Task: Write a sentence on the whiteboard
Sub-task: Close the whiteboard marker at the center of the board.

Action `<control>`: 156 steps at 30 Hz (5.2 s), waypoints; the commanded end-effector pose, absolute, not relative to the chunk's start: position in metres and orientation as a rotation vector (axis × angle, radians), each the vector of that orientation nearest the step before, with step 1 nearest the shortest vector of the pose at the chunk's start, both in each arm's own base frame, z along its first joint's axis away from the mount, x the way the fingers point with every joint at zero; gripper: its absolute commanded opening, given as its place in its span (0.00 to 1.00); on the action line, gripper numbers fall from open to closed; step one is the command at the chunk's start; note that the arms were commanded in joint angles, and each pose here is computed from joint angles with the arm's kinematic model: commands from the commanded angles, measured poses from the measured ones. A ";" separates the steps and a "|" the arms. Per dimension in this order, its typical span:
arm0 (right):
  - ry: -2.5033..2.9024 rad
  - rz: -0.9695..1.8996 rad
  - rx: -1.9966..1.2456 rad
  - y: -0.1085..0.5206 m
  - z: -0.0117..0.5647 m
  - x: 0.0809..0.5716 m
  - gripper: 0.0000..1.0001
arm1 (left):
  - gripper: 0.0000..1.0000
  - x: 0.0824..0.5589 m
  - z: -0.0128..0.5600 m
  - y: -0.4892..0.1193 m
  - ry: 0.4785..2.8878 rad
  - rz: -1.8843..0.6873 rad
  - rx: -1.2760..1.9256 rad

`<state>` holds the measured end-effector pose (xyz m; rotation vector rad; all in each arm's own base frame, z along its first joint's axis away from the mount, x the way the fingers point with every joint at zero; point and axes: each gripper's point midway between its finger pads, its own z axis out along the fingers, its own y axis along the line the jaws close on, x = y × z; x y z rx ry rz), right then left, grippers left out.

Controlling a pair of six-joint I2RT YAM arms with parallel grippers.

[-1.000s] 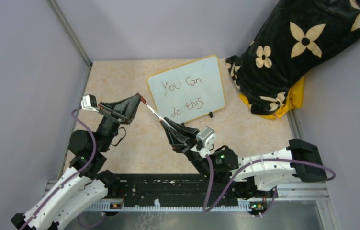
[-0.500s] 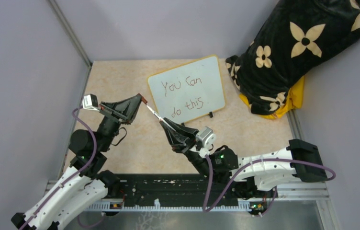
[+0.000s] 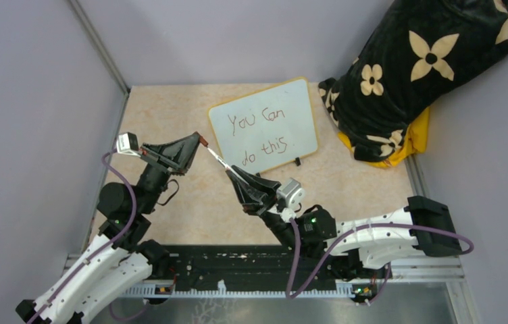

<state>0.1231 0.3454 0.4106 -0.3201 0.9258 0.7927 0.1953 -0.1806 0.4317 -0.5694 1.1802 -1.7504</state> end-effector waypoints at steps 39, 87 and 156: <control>0.875 0.800 -0.201 0.326 0.445 0.130 0.00 | 0.00 0.189 0.435 -0.189 1.201 -1.772 -0.502; 0.785 0.570 -0.229 0.337 0.442 0.150 0.00 | 0.00 0.178 0.434 -0.229 1.282 -1.918 -0.287; 0.831 0.867 -0.241 0.315 0.459 0.141 0.00 | 0.99 0.174 0.463 -0.210 1.114 -1.680 -0.173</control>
